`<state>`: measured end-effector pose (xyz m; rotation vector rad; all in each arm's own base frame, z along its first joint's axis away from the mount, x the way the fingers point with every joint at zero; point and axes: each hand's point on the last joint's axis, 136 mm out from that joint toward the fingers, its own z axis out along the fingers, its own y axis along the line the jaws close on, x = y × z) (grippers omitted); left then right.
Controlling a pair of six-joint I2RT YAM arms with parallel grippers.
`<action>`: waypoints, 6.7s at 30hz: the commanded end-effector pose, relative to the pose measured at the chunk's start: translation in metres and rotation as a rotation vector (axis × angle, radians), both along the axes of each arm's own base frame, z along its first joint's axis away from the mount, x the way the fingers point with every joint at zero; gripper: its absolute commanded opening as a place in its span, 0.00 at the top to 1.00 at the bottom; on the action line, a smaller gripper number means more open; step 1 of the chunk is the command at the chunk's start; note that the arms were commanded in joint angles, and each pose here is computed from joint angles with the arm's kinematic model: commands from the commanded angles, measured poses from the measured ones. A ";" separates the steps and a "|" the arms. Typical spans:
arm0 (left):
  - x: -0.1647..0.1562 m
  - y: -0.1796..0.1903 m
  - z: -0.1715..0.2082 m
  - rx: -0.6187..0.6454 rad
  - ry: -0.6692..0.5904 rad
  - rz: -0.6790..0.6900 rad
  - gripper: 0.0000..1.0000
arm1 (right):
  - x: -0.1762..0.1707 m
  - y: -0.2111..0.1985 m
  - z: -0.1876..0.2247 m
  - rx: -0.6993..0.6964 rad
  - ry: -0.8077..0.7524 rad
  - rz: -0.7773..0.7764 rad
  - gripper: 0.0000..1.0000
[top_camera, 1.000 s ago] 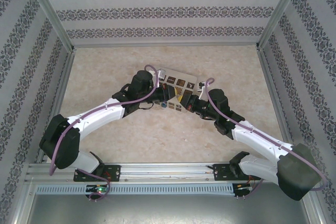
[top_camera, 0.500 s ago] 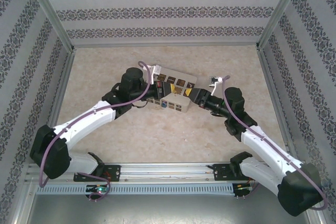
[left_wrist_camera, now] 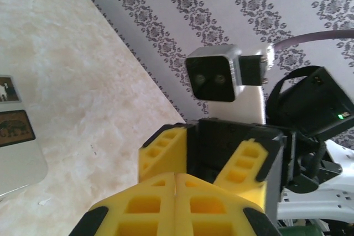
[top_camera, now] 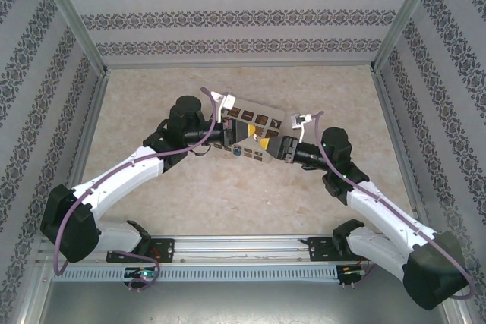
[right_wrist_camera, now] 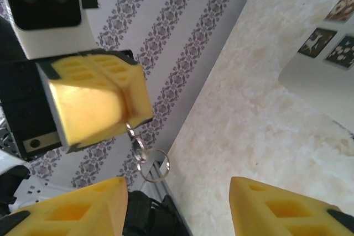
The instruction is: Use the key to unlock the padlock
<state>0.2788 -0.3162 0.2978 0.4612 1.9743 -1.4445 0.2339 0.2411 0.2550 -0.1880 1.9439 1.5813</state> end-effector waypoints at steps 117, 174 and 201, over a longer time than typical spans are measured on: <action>0.079 0.036 -0.243 0.338 0.141 0.430 0.44 | 0.076 -0.032 -0.149 -0.463 0.286 -0.109 1.00; 0.072 0.013 -0.238 0.303 0.180 0.374 0.75 | 0.071 -0.032 -0.101 -0.397 0.151 -0.135 1.00; 0.048 -0.003 -0.190 0.220 0.410 0.280 0.75 | 0.013 -0.011 -0.162 -0.769 -0.345 -0.044 1.00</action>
